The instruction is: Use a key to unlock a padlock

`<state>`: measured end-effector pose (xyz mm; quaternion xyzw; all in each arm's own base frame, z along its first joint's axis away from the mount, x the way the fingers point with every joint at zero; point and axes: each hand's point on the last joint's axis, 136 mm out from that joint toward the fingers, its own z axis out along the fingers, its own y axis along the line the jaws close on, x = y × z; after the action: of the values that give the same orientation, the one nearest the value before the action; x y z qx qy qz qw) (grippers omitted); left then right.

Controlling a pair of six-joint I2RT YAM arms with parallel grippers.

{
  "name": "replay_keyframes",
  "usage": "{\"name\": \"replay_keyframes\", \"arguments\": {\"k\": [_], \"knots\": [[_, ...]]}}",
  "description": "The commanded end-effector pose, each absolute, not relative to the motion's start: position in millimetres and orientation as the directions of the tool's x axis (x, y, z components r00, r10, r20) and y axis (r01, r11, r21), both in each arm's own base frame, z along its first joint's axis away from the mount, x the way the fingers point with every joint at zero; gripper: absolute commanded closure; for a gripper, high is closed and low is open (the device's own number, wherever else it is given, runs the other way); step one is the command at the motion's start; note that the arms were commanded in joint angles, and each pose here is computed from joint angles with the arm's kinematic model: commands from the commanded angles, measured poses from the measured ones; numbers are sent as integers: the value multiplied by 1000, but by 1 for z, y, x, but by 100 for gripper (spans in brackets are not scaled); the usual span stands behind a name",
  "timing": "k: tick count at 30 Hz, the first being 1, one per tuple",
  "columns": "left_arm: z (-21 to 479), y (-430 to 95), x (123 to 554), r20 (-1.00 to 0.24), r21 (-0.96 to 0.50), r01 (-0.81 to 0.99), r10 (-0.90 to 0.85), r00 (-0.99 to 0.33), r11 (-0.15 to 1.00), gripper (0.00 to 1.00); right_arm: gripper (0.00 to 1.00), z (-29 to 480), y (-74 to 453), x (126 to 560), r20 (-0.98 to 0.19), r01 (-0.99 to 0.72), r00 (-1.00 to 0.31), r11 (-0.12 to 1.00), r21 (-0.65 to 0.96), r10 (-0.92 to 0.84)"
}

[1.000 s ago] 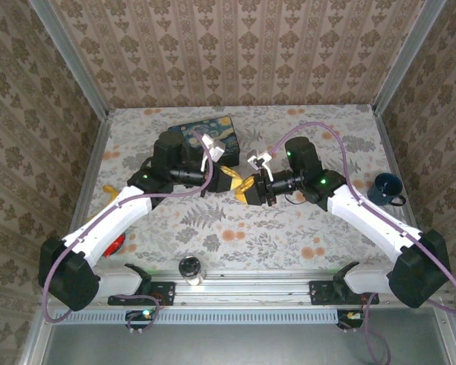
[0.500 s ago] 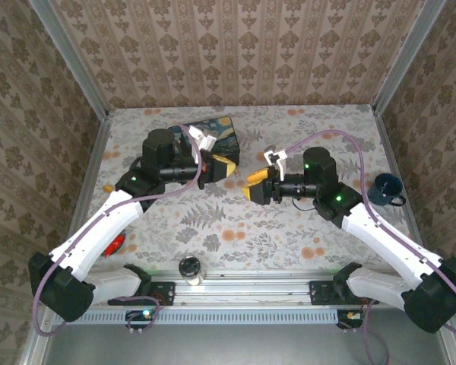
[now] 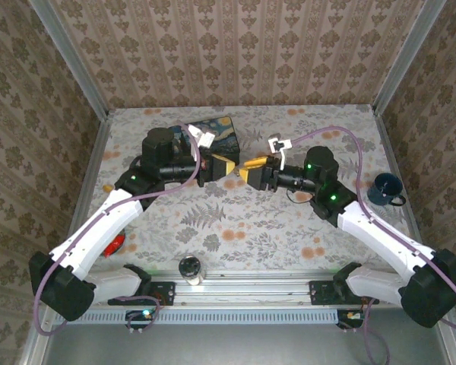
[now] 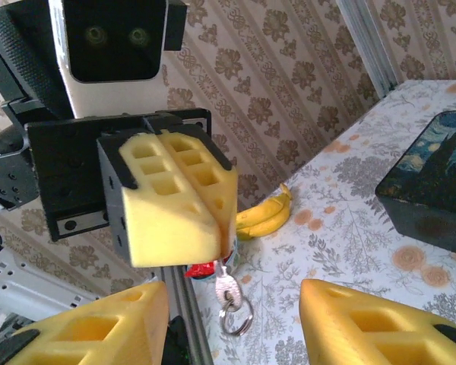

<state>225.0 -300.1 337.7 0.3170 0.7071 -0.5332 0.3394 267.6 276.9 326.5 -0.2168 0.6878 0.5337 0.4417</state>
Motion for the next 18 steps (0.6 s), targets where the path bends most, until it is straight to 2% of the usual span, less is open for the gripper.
{"name": "replay_keyframes", "arguments": {"k": [1,18], "knots": [[351,-301,224,-824,-546,818,58,-563,180,100,51,338,278,271,-843,-784,-498,310,538,204],[346,-302,228,-805,-577,800,51,-591,165,100,65,340,291,265,-839,-811,-510,218,543,189]]}}
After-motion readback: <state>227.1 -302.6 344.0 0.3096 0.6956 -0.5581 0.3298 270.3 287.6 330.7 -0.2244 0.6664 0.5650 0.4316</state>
